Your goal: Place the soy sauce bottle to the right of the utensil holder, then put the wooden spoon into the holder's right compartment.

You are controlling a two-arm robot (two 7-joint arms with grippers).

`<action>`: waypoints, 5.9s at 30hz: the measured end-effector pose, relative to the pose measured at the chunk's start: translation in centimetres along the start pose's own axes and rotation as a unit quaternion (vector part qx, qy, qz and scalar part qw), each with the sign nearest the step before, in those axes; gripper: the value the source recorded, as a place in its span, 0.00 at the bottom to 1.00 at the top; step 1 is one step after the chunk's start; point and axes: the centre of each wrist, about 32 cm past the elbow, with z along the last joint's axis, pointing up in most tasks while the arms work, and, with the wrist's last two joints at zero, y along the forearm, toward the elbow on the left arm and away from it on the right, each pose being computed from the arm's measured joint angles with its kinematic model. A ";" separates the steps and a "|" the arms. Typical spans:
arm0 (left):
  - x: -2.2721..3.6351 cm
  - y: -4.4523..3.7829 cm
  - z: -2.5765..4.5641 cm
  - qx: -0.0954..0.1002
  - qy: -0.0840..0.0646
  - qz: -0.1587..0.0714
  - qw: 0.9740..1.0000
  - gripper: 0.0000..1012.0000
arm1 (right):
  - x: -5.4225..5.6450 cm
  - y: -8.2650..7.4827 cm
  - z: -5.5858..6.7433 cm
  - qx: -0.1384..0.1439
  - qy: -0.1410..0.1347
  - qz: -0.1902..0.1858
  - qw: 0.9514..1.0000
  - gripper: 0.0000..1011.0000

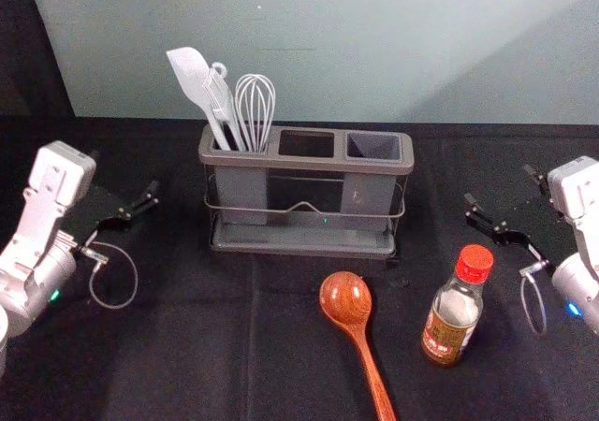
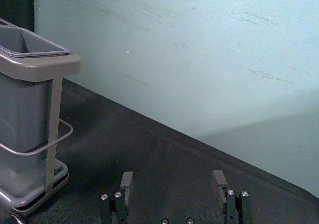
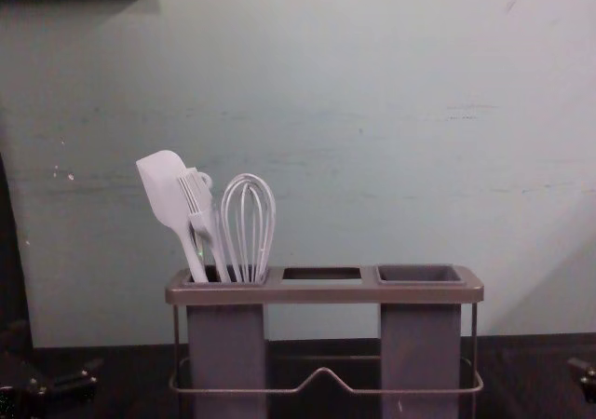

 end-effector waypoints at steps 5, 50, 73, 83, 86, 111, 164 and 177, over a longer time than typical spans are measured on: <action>0.00 0.00 0.00 0.000 0.000 0.000 1.000 0.99 | 0.0 0.0 0.0 0.000 0.000 0.000 1.000 0.99; 0.00 0.00 0.00 0.000 0.000 0.000 1.000 0.99 | 0.5 -1.5 -0.2 0.001 0.013 0.003 1.000 0.99; 0.00 0.00 0.00 0.000 0.000 0.000 1.000 0.99 | 3.3 -10.6 3.1 0.027 0.085 0.081 0.993 0.99; 0.00 0.00 0.00 0.000 0.000 0.000 1.000 0.99 | 3.3 -11.9 4.8 0.066 0.104 0.116 0.986 0.99; 0.00 0.00 0.00 0.000 0.000 0.000 1.000 0.99 | 3.0 -12.0 5.5 0.083 0.111 0.127 0.982 0.99; 0.00 0.00 0.00 0.000 0.000 0.000 1.000 0.99 | -0.5 -10.9 4.9 0.077 0.140 0.201 0.966 0.99; 0.00 0.00 0.00 0.000 0.000 0.000 1.000 0.99 | 0.4 -10.7 5.4 0.085 0.127 0.181 0.972 0.38; 0.00 0.00 0.00 0.000 0.000 0.000 1.000 0.99 | 1.2 -9.7 5.4 0.085 0.121 0.164 0.975 0.38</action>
